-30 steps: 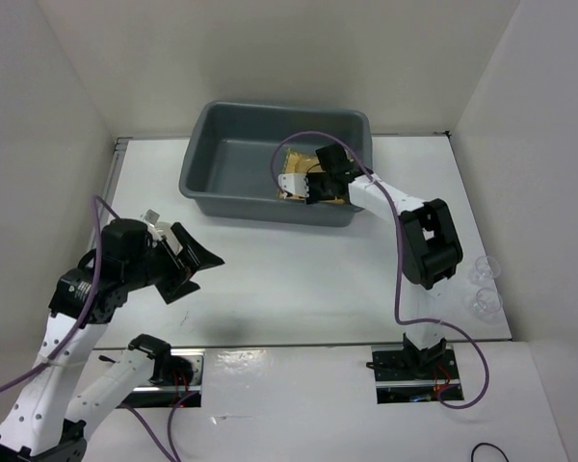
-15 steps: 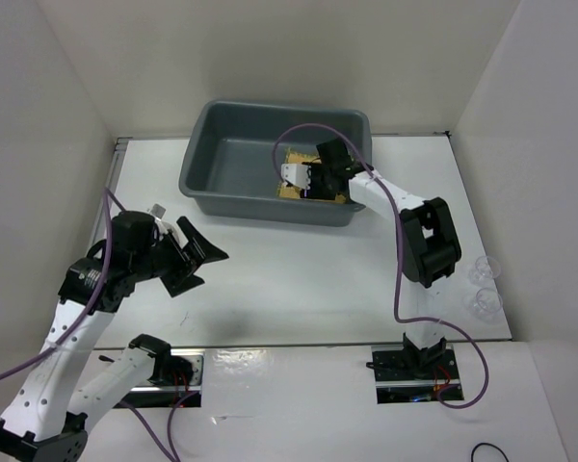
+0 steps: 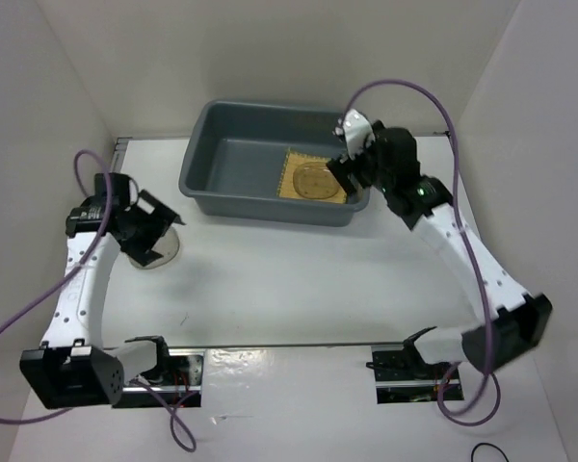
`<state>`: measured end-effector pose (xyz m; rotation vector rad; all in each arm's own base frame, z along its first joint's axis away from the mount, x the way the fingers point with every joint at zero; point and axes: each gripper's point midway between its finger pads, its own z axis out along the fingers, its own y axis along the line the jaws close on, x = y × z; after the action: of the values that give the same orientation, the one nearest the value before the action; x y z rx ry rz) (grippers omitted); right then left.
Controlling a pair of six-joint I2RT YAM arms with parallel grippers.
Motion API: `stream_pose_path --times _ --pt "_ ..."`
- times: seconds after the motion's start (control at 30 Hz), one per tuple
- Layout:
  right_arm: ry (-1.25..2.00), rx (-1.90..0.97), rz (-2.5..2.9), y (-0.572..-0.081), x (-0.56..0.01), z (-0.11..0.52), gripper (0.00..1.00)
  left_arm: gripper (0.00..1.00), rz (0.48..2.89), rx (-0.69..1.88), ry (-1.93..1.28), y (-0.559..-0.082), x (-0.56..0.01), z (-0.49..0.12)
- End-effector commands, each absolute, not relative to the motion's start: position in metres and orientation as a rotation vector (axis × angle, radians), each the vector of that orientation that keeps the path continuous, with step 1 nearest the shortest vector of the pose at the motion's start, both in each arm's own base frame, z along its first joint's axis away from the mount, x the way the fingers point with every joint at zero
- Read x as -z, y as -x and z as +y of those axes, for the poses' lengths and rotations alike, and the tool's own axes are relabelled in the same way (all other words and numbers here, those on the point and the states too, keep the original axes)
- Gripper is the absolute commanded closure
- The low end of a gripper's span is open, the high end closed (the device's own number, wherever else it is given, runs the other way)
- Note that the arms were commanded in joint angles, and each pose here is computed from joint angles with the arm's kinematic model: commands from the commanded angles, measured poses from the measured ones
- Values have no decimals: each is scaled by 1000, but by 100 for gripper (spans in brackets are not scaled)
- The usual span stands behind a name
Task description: Place the mixed dishes into the plastic bin
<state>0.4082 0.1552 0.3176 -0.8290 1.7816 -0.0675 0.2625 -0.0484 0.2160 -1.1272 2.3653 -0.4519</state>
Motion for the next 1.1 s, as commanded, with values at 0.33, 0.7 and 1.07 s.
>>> stream_pose_path --times 0.33,0.7,1.07 --pt "521 207 2017 -281 -207 74 2 0 2209 161 1540 -255 -148 98" --pt "533 229 2028 -274 -188 67 2 3 2265 291 1405 -296 -86 121" --pt "545 211 2006 -273 -192 73 2 21 2486 155 1296 -297 -38 142"
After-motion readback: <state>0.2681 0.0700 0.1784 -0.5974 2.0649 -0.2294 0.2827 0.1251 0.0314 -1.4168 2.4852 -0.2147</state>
